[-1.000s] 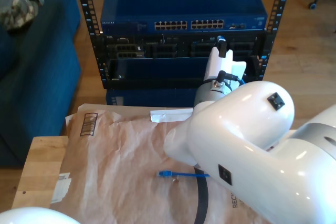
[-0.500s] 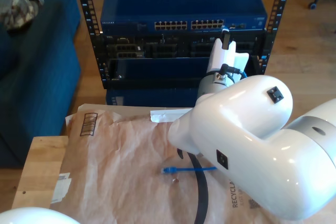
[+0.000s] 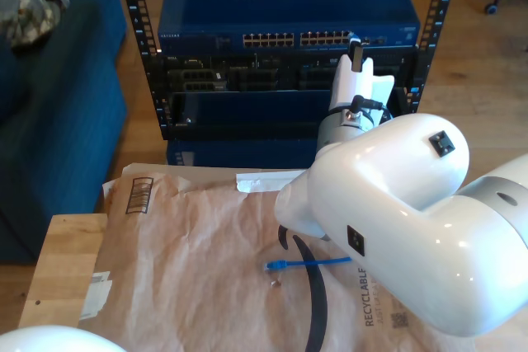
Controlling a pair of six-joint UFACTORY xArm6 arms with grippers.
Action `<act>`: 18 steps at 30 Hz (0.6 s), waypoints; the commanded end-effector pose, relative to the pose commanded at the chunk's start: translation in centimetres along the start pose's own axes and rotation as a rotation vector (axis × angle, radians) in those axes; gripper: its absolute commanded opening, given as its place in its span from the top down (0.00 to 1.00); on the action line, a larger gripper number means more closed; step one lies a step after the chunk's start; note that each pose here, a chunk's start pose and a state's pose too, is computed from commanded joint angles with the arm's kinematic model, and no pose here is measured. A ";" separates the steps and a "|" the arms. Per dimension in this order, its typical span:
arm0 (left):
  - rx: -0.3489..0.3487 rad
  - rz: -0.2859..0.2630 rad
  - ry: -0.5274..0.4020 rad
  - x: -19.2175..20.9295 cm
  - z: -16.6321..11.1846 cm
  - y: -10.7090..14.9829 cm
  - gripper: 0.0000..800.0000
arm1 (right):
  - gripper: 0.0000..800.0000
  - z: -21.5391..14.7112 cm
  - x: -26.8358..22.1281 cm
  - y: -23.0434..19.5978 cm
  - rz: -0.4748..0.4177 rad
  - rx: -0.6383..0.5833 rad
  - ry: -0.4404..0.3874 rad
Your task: Grab the cable and plug it in
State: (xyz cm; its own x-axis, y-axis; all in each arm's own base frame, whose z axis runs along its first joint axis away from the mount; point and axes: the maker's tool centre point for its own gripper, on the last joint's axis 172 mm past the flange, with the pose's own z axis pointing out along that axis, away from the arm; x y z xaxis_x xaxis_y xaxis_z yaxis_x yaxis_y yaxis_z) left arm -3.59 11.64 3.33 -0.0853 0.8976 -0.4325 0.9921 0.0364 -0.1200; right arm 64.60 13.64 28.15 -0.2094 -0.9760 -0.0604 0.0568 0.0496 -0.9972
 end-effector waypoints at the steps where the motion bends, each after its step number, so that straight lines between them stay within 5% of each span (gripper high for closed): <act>1: 0.000 0.000 0.000 0.0 0.0 0.0 0.00 | 1.00 0.0 0.0 -0.1 0.001 0.001 0.000; 18: 0.000 0.000 0.000 0.0 0.0 0.0 0.00 | 1.00 0.5 0.2 0.2 -0.019 -0.004 -0.015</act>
State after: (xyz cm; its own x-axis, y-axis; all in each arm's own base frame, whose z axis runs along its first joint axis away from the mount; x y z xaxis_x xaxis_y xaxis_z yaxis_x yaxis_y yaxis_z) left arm -3.59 11.64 3.33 -0.0853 0.8976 -0.4325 0.9921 0.0364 -0.1200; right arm 65.02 13.33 27.97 -0.1960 -0.9797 -0.0410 0.0494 0.0319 -0.9983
